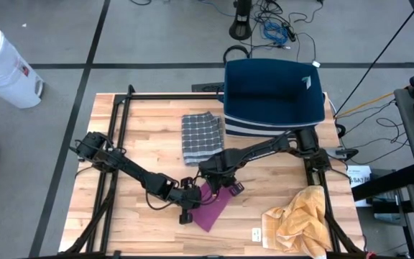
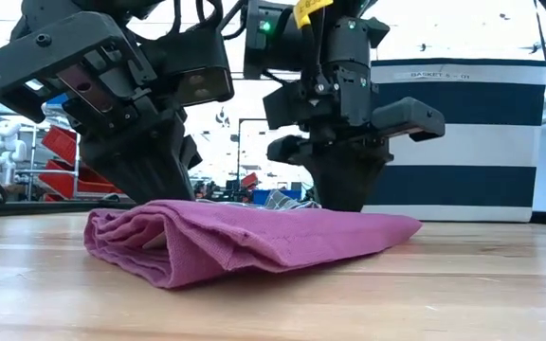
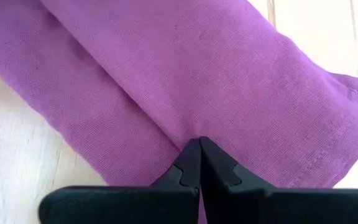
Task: Fold towel
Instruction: Fold the pink towel
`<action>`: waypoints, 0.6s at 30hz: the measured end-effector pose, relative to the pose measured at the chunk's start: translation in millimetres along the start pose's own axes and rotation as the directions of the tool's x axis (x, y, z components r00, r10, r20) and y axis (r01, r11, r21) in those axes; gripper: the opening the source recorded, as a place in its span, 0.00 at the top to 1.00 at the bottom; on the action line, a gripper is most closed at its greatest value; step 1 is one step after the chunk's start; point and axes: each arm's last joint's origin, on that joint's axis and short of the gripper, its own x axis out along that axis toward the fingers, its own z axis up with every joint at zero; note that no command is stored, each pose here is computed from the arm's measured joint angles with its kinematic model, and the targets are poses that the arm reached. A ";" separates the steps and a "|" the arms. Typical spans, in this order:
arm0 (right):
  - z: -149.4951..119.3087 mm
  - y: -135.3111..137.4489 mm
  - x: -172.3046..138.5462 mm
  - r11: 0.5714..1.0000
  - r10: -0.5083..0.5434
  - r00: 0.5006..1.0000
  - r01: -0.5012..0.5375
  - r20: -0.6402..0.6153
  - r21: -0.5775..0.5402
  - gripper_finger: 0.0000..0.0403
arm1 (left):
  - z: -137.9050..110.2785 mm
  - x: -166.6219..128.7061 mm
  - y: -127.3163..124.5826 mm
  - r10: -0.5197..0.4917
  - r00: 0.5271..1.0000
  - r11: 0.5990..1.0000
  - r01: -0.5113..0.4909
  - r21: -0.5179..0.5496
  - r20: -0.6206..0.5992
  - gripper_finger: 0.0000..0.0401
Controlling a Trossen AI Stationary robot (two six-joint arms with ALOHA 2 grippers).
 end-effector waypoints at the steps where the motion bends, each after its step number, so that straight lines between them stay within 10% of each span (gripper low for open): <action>1: 0.0 0.4 -2.3 1.000 -0.004 1.000 0.004 0.005 -0.002 0.84 | 0.0 0.0 0.0 0.000 1.000 1.000 0.000 0.001 0.000 1.00; 11: 4.2 15.5 -19.5 0.996 -0.057 0.998 0.059 0.025 -0.071 0.99 | 1.8 -3.3 0.2 0.036 0.999 0.999 -0.036 0.002 0.025 0.98; 18: 5.6 20.2 -20.3 0.996 -0.063 0.998 0.065 0.020 -0.066 1.00 | 13.0 -30.6 -12.4 0.104 0.979 0.993 -0.113 0.042 0.173 0.80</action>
